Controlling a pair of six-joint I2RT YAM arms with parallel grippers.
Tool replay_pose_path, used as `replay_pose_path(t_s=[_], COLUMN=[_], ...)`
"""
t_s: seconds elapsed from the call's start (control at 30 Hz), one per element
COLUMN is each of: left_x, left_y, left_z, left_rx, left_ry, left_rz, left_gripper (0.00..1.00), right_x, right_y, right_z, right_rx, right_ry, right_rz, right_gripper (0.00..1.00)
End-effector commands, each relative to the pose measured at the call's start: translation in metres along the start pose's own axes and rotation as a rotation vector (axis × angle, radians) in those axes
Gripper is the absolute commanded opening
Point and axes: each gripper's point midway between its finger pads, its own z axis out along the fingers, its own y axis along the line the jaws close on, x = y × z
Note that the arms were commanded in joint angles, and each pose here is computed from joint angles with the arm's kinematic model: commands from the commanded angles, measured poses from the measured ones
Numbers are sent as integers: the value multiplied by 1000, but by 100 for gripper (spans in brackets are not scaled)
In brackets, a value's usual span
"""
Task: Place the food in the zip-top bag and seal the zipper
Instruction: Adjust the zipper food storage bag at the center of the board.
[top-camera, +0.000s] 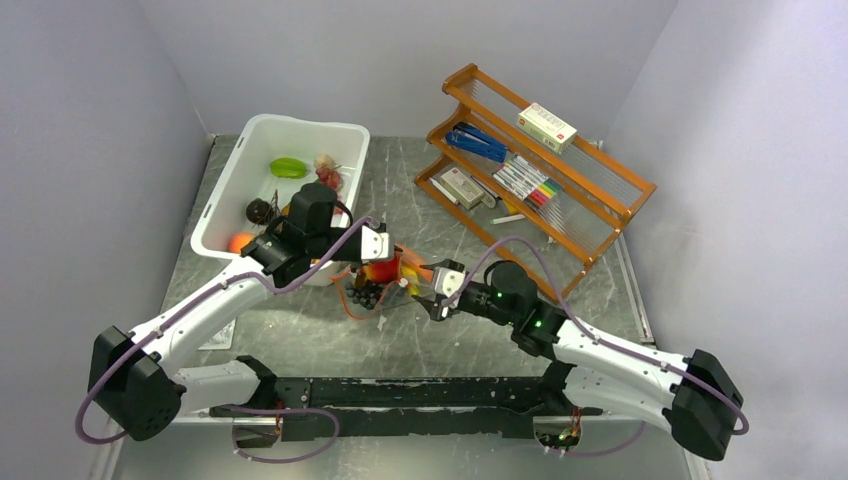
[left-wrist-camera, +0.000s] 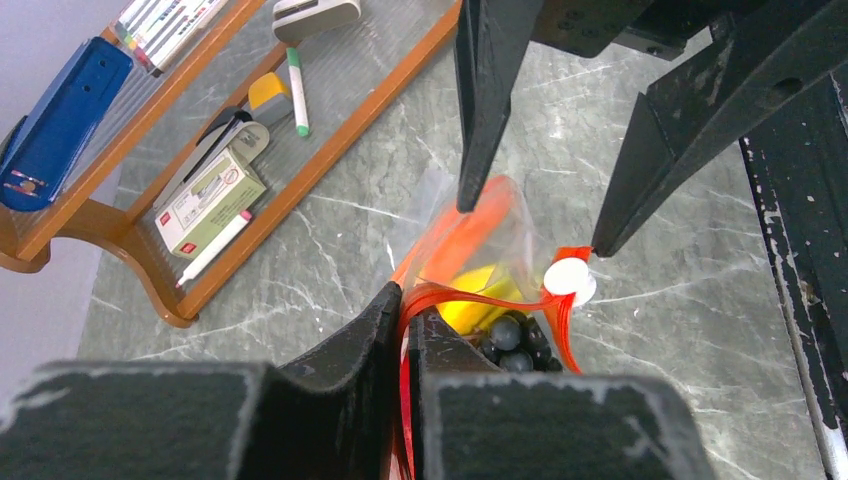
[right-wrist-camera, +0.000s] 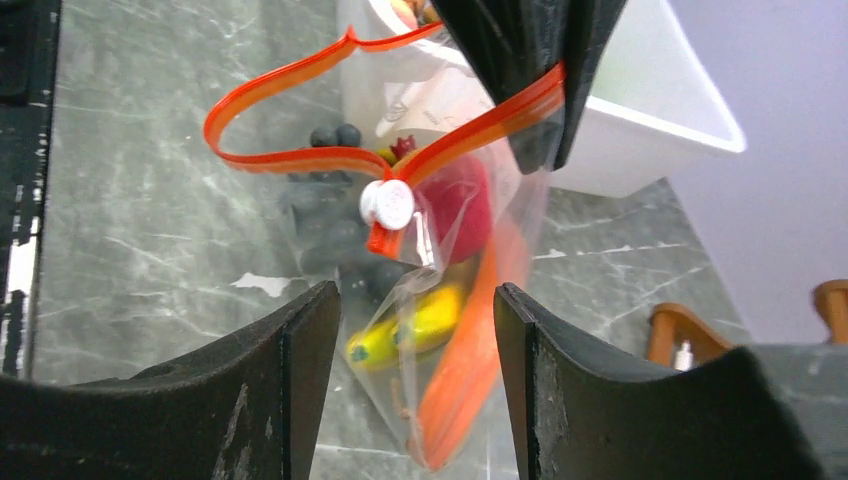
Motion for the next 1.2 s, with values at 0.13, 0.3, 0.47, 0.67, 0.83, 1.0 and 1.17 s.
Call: replay_pose_path(t_s=[0.13,0.3,0.47,0.67,0.83,1.0,1.17], left_x=[-16,-17,-15,-16,-18,-19,-21], left_y=[5,3,-1,-1,-2,-3,-4], left_z=[0,-1,-1,-1,-2,-3,-2], left_rx=[-2,6,5,7,6,4,13], left_ry=[-75,-77,-87,-93,-98,-108,-115], left_rz=[37,24,18,14,17,16,7], left_gripper=[7,7,7,7,7,7,7], right_x=[-25,-18,-12,-12,4,12,-3], right_y=[-15,3,-10,-13,-2,-8,-14], right_z=[-5,6,7,15,23,27,26], right_rx=[45,-35,38,44,4,46,101], right_ry=[-72,-87,-72,-81,-66,-59,-140], right_rz=[-140,-143,-200,-227,-233,-267,-265], right_gripper=[54,43,50,52,43,42,5])
